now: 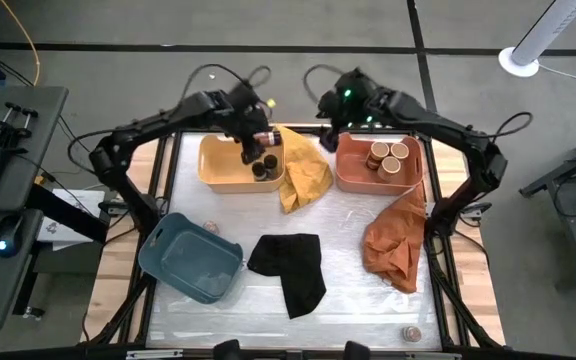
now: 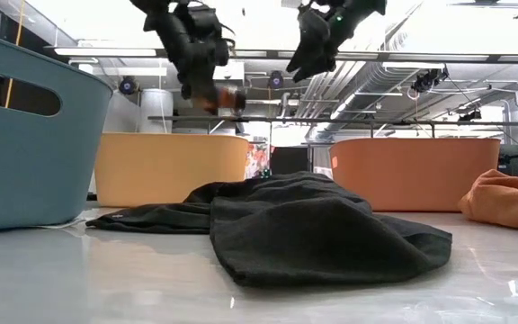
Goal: Sort spices by type
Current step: Put the black spice bottle into the yellow bin
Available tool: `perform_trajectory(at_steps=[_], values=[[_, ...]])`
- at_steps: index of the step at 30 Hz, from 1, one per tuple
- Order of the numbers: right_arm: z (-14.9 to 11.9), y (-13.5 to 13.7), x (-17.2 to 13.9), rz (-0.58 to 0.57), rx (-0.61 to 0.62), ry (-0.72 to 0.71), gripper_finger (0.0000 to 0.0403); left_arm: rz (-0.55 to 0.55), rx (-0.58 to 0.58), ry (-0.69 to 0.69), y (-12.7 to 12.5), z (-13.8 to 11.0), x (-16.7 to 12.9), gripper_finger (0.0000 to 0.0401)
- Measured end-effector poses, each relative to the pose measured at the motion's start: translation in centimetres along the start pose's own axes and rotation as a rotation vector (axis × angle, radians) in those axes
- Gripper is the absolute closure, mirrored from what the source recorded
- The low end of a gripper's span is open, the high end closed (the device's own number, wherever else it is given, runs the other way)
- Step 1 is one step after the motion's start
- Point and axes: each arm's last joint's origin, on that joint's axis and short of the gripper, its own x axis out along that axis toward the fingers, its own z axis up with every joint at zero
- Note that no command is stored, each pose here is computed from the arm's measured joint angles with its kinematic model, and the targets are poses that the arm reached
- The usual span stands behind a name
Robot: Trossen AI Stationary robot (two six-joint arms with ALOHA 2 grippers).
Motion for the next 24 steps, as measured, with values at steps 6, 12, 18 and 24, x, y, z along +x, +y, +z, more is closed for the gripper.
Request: perform_trajectory(at_steps=[6, 12, 18, 24], values=[[1.1, -2.2, -0.7, 0.197, 0.12, -0.181, 0.0141, -0.128, -0.068, -0.442, 1.5, 0.4, -2.6, 0.0252], [2.9, -1.9, -0.9, 0.271, 0.123, -0.353, 0.0141, -0.117, -0.083, -0.713, 1.1, 0.7, -2.5, 0.0252], [3.7, -2.1, -0.8, 0.224, 0.198, -0.427, 0.0141, -0.068, -0.1, -0.887, -0.1, 1.5, -1.8, 0.0252], [4.1, -2.3, -0.9, 0.187, 0.225, -0.47, 0.0141, 0.007, -0.087, -0.973, -1.5, 2.4, -1.8, 0.0252]])
